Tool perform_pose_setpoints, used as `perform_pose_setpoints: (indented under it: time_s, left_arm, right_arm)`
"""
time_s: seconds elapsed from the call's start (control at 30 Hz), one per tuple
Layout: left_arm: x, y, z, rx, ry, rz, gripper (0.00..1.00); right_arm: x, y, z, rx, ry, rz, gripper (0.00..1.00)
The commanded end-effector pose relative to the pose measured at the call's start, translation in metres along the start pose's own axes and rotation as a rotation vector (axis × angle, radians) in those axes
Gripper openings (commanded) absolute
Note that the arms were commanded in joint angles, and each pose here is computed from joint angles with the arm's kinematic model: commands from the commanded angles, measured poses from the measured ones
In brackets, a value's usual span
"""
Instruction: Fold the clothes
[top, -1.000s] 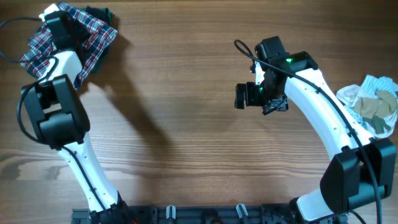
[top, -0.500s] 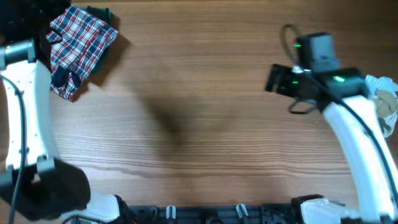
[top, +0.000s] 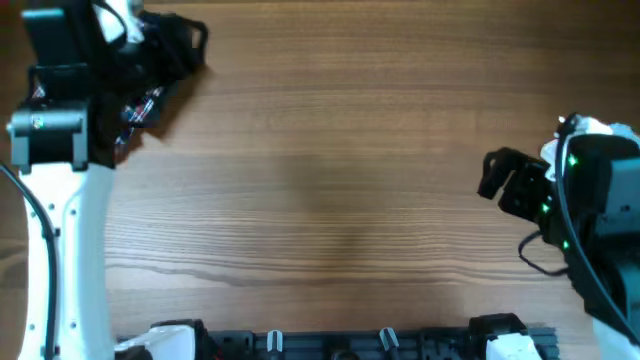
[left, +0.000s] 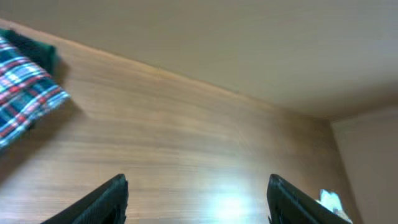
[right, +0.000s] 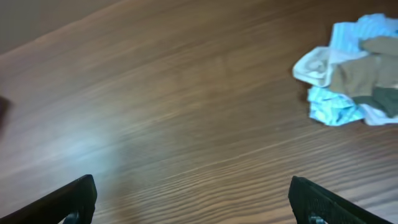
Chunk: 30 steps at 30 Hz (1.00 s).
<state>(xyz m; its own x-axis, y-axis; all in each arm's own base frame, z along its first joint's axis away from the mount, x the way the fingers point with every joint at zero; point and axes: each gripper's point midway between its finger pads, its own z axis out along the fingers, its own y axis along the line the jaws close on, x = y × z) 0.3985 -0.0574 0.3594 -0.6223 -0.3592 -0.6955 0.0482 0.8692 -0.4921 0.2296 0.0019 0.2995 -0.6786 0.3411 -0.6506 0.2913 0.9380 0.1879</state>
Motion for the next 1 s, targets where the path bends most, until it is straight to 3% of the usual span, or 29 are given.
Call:
perform_pose_setpoints:
  time_s: [0.0,0.97]
  left_arm:
    - [0.013,-0.019,-0.008,-0.059,-0.012,0.093,1.0]
    - [0.021,-0.018,-0.003,-0.088,0.01,0.101,0.99]
  right_arm:
    - [-0.01,-0.006,0.002,0.046,-0.035,0.016,1.0]
    - [0.001,0.014,0.023,-0.03,0.084,-0.032,1.0]
